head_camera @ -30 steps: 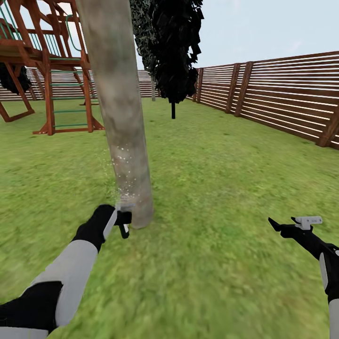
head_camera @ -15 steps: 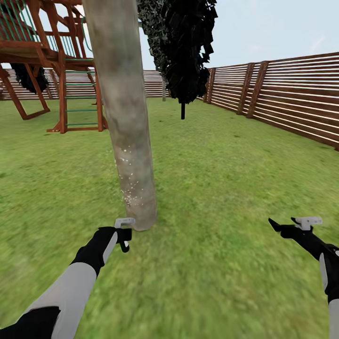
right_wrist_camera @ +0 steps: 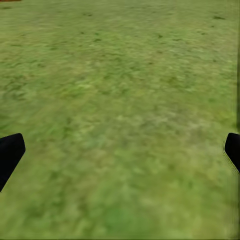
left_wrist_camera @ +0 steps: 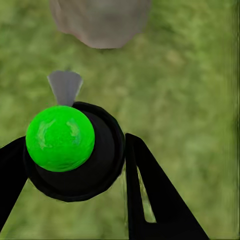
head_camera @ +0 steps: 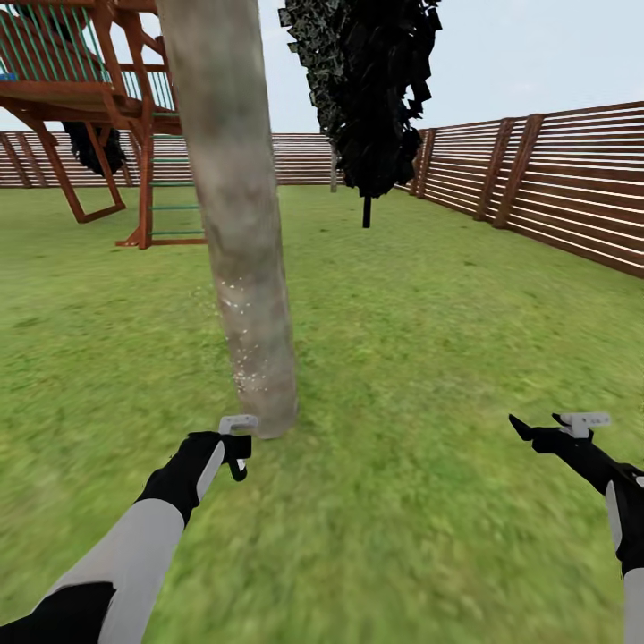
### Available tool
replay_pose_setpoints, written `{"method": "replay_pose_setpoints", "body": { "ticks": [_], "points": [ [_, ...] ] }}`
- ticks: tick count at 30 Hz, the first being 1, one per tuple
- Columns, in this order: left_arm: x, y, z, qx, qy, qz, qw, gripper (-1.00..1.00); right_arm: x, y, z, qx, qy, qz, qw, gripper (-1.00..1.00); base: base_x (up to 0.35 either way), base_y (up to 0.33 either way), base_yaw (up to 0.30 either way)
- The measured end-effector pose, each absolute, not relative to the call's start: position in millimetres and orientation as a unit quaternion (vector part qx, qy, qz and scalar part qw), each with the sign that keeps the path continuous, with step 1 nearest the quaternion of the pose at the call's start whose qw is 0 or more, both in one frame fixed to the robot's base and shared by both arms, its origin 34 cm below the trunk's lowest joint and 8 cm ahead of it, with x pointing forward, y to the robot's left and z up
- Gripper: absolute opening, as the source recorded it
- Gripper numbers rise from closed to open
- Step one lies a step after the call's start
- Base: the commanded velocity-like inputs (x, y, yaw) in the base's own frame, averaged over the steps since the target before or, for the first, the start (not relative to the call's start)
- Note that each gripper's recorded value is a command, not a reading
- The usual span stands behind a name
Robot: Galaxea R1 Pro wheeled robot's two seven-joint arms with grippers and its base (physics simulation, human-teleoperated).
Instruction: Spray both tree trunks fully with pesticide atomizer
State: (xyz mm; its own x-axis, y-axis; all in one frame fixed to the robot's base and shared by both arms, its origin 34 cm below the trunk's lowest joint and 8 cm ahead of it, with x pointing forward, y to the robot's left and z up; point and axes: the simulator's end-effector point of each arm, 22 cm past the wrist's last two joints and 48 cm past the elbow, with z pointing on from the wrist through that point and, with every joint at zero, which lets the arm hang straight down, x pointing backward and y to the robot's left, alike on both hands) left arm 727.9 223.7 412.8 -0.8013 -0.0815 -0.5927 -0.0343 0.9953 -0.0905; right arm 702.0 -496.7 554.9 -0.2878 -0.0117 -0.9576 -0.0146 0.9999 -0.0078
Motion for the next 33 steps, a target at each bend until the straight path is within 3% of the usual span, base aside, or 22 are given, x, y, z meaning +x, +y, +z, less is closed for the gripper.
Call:
{"method": "replay_pose_setpoints", "body": {
  "ticks": [12,22,33],
  "points": [
    [727.5,224.3,412.4,-0.031,0.948,-0.037,0.313,-1.0,701.8,-497.1,554.2,-0.007,0.803,0.001,0.596,1.0,0.081,-0.275,0.002],
    [727.1,224.2,412.0,-0.031,0.949,-0.037,0.313,-1.0,701.9,-497.6,555.2,-0.008,0.802,0.0,0.597,1.0,0.083,-0.275,0.253],
    [726.5,219.7,411.4,-0.03,0.949,-0.04,0.312,-1.0,700.1,-503.5,556.6,0.0,0.801,-0.003,0.599,1.0,0.092,-0.275,0.011]
  ]
}}
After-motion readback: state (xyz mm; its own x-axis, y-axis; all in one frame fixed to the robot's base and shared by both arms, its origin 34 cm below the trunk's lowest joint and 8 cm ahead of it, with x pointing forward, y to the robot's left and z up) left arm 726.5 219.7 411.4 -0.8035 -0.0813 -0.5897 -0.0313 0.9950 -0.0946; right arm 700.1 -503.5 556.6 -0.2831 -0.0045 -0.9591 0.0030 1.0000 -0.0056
